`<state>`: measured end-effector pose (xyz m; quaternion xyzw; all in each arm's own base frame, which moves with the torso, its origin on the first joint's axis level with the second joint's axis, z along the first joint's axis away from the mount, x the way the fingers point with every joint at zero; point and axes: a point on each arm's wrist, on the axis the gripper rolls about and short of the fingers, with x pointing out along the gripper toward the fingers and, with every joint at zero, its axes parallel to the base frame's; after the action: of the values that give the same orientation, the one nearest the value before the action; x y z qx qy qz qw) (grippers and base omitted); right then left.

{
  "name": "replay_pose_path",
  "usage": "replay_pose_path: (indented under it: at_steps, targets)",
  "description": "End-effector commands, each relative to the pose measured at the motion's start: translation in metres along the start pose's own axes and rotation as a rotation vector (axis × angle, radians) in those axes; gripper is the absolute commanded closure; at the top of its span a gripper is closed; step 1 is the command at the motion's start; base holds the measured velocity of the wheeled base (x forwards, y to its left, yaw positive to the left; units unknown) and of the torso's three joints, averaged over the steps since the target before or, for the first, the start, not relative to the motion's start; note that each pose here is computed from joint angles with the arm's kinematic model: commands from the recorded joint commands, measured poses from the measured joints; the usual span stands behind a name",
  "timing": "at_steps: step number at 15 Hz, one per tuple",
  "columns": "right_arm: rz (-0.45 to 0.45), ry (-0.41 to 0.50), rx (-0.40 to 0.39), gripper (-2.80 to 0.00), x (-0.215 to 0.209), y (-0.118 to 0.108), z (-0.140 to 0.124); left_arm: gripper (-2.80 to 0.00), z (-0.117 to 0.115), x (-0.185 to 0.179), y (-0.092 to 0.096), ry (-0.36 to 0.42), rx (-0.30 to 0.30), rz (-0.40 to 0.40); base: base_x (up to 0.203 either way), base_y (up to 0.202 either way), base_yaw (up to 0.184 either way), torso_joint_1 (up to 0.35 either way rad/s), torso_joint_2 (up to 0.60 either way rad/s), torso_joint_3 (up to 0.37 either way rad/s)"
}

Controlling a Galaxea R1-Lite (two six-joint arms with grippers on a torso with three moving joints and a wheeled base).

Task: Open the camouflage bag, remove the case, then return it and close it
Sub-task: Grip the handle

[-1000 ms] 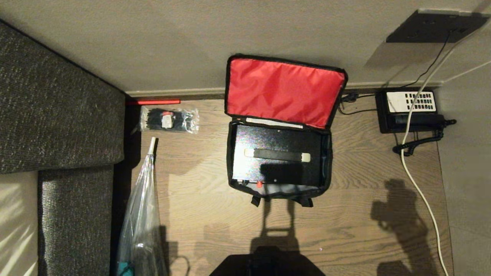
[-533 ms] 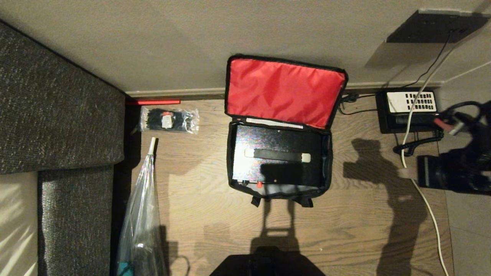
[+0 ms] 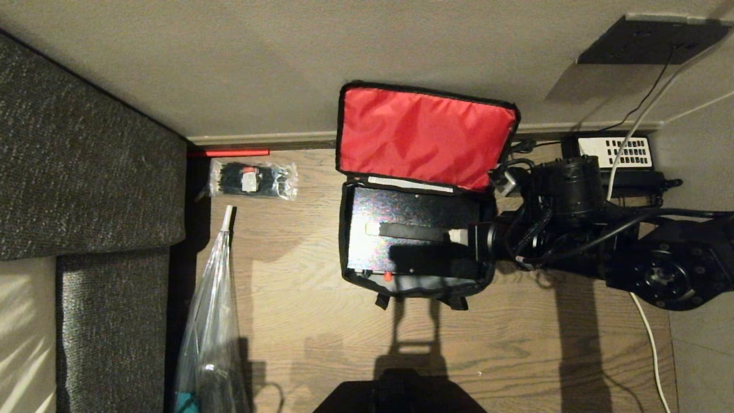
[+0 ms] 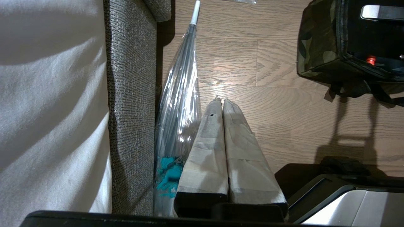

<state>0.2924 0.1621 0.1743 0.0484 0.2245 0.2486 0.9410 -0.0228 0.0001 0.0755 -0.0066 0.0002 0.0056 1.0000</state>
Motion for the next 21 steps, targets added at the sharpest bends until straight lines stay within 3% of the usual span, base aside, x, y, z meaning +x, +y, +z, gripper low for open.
replay_pose_path:
  at_steps: [1, 4, 8, 11, 15, 19, 21]
  targets:
    - [-0.027, 0.037, -0.042, -2.8, 0.016, 0.013, -0.012, 0.0, -0.001, 0.0, 0.0, 0.001, -0.001, 0.001, 0.0, 0.0, 0.0, 0.0, 0.0, 0.0]
    - [-0.168, 0.058, -0.177, -2.8, 0.028, 0.027, -0.029, 0.0, -0.001, 0.0, 0.0, 0.001, -0.001, 0.001, 0.0, 0.0, 0.0, 0.0, 0.0, 0.0]
    - [-0.496, 0.022, -0.463, -2.8, 0.049, 0.033, -0.046, 0.0, -0.001, 0.0, 0.0, 0.001, -0.001, 0.001, 0.0, 0.0, 0.0, 0.0, 0.0, 0.0]
    - [-0.565, -0.032, -0.634, -2.8, 0.053, 0.039, -0.046, 0.0, -0.001, 0.0, 0.0, 0.001, -0.001, 0.001, 0.0, 0.0, 0.0, 0.0, 0.0, 0.0]
    - [-0.604, -0.185, -0.858, -2.8, 0.059, 0.056, -0.051, 0.0, -0.001, 0.0, 0.0, 0.001, -0.001, 0.001, 0.0, 0.0, 0.0, 0.0, 0.0, 0.0]
    - [-0.645, -0.289, -0.972, -2.8, 0.058, 0.065, -0.054, 0.0, -0.001, 0.0, 0.0, 0.001, -0.001, 0.001, 0.0, 0.0, 0.0, 0.0, 0.0, 0.0]
    - [-0.641, -0.239, -1.029, -2.8, 0.058, 0.061, -0.067, 0.0, -0.001, 0.0, 0.0, 0.001, -0.001, 0.001, 0.0, 0.0, 0.0, 0.0, 0.0, 0.0]
